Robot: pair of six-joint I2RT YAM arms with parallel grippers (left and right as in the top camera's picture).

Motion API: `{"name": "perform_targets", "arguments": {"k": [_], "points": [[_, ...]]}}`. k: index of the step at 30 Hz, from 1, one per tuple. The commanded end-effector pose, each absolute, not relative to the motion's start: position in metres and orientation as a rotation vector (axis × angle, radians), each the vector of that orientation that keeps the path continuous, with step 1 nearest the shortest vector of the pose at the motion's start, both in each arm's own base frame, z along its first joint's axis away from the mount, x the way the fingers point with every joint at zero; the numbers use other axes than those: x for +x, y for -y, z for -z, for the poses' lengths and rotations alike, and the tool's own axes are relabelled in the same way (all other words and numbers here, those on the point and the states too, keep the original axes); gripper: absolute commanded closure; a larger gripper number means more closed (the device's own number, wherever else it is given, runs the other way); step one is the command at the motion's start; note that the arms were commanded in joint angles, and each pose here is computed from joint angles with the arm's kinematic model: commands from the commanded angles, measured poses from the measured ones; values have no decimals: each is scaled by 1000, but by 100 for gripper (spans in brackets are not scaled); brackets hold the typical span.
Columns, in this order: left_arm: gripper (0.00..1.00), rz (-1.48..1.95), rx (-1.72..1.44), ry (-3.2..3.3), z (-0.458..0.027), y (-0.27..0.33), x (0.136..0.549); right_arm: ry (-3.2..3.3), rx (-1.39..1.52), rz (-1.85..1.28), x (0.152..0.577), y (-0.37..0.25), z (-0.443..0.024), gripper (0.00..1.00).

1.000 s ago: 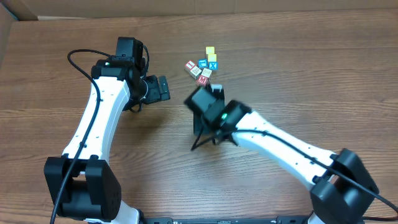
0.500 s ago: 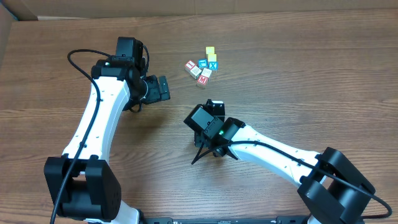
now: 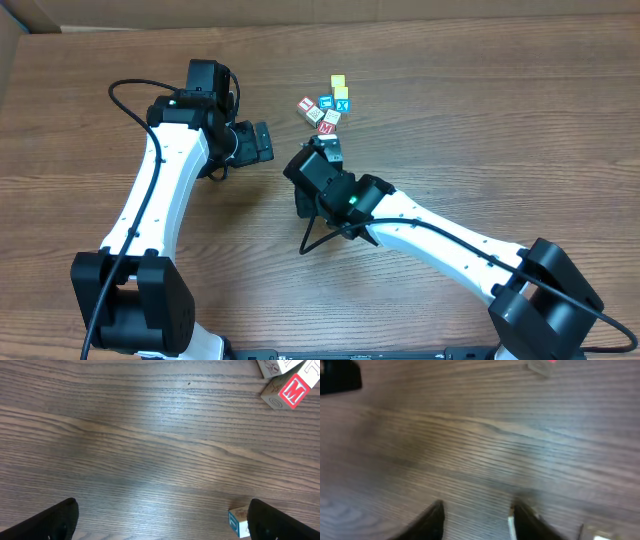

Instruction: Flip 4 blocks

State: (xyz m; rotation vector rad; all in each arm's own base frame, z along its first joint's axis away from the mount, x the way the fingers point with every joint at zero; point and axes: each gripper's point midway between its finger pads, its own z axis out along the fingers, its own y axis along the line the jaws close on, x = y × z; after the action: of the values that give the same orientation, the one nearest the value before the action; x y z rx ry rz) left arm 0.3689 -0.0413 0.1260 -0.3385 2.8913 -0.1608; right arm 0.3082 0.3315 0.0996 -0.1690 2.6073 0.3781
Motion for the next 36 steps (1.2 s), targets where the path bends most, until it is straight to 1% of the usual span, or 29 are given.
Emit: {"name": "perform_targets", "arguments": {"k": [1, 2, 4, 5, 9, 13, 16, 24, 31, 36], "points": [[0, 146, -369, -2874, -128, 38, 375, -2651, -168, -407, 301, -336, -84, 80], [0, 146, -369, -2874, -128, 38, 375, -2663, -182, -434, 296, -340, -80, 84], [0, 146, -369, -2874, -128, 38, 375, -2684, -206, -464, 290, -346, -69, 95], [0, 146, -369, -2874, -128, 38, 375, -2686, -210, -467, 289, -348, -65, 96], [0, 146, -369, -2874, -128, 38, 375, -2689, -209, -465, 292, -352, -47, 96], [0, 146, -369, -2874, -128, 38, 375, -2743, -171, -419, 290, -349, -18, 96], [0, 146, -369, -2874, -128, 38, 375, -2768, -173, -388, 287, -344, -11, 96], [0, 146, -369, -2874, -128, 38, 375, -2762, -118, -238, 290, -322, -26, 96], [0, 146, -369, -2874, -128, 38, 375, -2750, -85, -264, 290, -321, -40, 96], [0, 146, -369, -2874, -128, 38, 375, -2668, -60, -291, 304, -326, -54, 96]]}}
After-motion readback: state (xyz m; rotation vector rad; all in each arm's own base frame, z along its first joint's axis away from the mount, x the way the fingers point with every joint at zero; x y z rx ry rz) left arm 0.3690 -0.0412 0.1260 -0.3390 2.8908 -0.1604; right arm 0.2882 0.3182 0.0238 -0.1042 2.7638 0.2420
